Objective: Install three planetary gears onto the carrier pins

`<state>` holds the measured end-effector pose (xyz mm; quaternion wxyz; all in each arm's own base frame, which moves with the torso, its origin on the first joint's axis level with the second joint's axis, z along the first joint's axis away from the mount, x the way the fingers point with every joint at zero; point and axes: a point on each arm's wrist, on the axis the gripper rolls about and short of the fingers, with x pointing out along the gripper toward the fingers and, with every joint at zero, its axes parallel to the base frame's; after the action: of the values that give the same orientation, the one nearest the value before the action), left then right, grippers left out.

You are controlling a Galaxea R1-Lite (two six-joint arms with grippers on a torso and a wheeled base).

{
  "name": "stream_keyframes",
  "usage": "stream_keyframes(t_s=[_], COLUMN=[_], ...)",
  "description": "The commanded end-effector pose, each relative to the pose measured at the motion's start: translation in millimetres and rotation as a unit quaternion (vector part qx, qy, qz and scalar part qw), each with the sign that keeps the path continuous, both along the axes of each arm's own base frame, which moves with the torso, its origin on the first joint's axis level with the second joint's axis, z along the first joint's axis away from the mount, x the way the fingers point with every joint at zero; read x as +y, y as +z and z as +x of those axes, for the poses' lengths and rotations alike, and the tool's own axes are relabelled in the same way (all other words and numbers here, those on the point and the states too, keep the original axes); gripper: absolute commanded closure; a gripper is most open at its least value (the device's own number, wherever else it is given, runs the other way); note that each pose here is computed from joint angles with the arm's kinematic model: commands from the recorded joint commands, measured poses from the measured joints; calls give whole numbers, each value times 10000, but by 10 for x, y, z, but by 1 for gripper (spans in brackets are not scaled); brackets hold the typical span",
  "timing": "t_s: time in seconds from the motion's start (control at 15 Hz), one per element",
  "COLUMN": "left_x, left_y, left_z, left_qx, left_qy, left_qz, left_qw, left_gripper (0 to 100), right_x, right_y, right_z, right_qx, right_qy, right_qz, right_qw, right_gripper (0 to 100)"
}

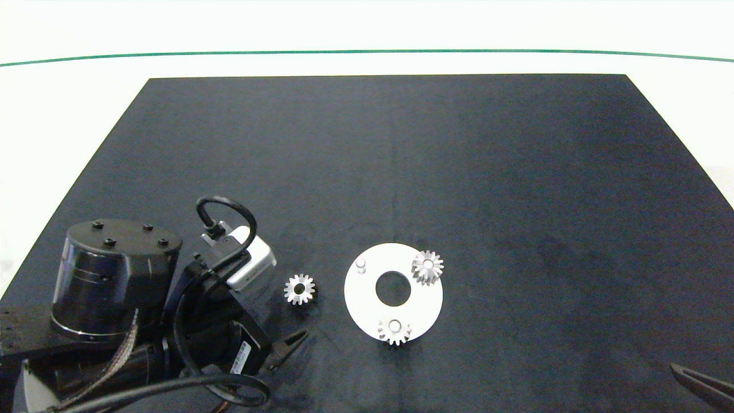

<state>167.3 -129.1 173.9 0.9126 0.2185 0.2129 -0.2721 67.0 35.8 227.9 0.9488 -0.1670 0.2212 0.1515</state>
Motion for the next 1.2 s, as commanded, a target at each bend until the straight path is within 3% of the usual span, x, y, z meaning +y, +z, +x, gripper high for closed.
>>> stream_keyframes(t_s=[0.07, 0.73, 1.2], left_x=[-93, -171, -182], left_y=[-85, -170, -146], left_z=[72, 230, 267], left_qx=[28, 10, -79], left_qy=[-31, 65, 97], left_qz=[51, 109, 37], left_qw=[10000, 9999, 9999], left_gripper=[0, 0, 14], right_x=[3, -11, -16], right_y=[-1, 7, 8], right_z=[4, -17, -23], right_qx=[12, -43, -51], right_qy=[-1, -17, -21], right_qz=[-17, -7, -9], right_qw=[10000, 10000, 10000], right_gripper=[0, 0, 0])
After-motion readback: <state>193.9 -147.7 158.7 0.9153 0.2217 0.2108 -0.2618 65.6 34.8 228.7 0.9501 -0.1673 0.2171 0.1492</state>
